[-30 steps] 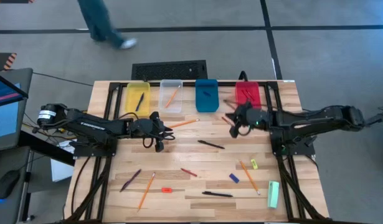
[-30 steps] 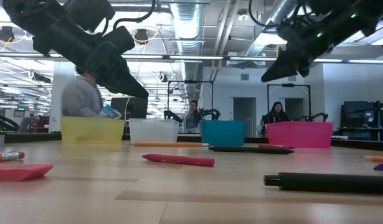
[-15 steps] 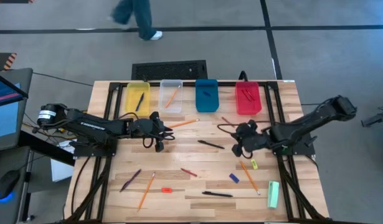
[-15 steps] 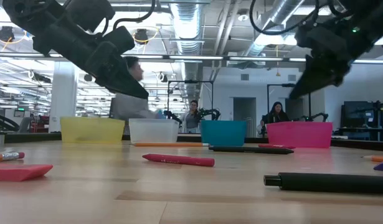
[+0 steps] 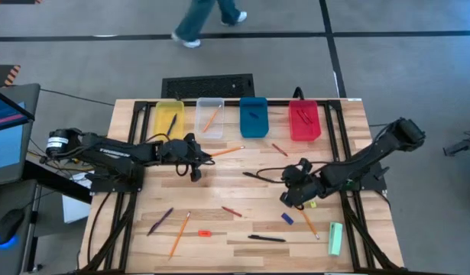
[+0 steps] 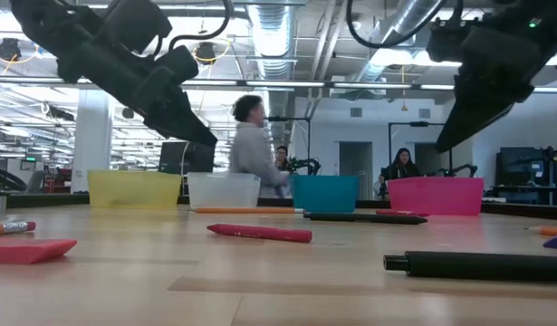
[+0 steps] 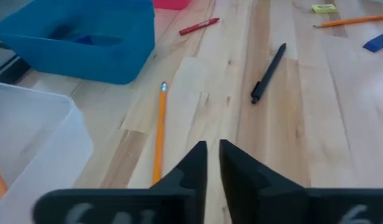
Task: Sort crayons/erasers/pens/pencils in bins
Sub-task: Put the orange pencil into the transparent bin
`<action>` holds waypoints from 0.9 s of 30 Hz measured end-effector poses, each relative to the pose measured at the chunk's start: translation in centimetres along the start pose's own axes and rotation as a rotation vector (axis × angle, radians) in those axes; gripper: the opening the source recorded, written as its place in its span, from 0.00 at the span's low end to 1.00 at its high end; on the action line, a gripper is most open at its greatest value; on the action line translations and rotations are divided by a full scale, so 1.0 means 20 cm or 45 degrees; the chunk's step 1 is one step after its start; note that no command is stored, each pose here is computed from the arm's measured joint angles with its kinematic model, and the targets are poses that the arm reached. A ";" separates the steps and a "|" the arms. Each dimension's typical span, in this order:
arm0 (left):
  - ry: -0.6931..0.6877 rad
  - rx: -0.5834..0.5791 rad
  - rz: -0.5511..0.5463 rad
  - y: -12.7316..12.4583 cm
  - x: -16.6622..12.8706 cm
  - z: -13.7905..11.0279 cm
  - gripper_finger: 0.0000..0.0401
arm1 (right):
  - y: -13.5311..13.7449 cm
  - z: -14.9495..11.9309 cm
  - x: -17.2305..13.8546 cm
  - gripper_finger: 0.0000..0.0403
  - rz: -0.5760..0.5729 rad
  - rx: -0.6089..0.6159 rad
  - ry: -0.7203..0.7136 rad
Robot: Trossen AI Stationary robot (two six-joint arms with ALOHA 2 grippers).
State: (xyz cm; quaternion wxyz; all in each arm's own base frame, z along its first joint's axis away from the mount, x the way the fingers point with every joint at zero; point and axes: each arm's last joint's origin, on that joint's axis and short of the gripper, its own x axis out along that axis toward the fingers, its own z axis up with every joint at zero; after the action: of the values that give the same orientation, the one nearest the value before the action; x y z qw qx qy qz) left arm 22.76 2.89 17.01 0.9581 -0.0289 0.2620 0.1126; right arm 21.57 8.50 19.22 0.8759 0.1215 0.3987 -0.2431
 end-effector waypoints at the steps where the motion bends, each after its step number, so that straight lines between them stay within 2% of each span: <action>1: 0.010 -0.009 -0.002 0.02 0.01 0.00 0.04 | 0.01 0.00 0.01 0.01 0.003 -0.011 -0.010; 3: 0.059 -0.018 -0.009 0.04 0.03 0.00 0.01 | 0.02 0.02 0.03 0.01 0.016 -0.031 -0.030; 7: 0.158 0.032 -0.025 0.05 0.12 0.02 0.04 | 0.04 0.06 0.07 0.01 0.061 -0.090 -0.093; 12: 0.305 0.095 0.021 0.06 0.26 0.04 0.13 | 0.05 0.15 0.12 0.01 0.131 -0.165 -0.200; 18: 0.430 0.084 0.051 0.10 0.37 0.04 0.27 | 0.01 0.24 0.13 0.01 0.161 -0.248 -0.300; 24: 0.480 0.057 0.122 0.16 0.41 0.02 0.36 | -0.01 0.30 0.14 0.01 0.179 -0.297 -0.373; 27: 0.507 0.035 0.077 0.18 0.42 0.00 0.37 | 0.00 0.31 0.14 0.01 0.184 -0.316 -0.390</action>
State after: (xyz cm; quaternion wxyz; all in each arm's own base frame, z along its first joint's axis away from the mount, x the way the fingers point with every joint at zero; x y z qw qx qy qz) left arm 28.94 8.01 12.75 0.8838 -0.0296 0.4485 0.1297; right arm 26.97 5.05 21.16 0.9496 0.0025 0.2781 -0.1445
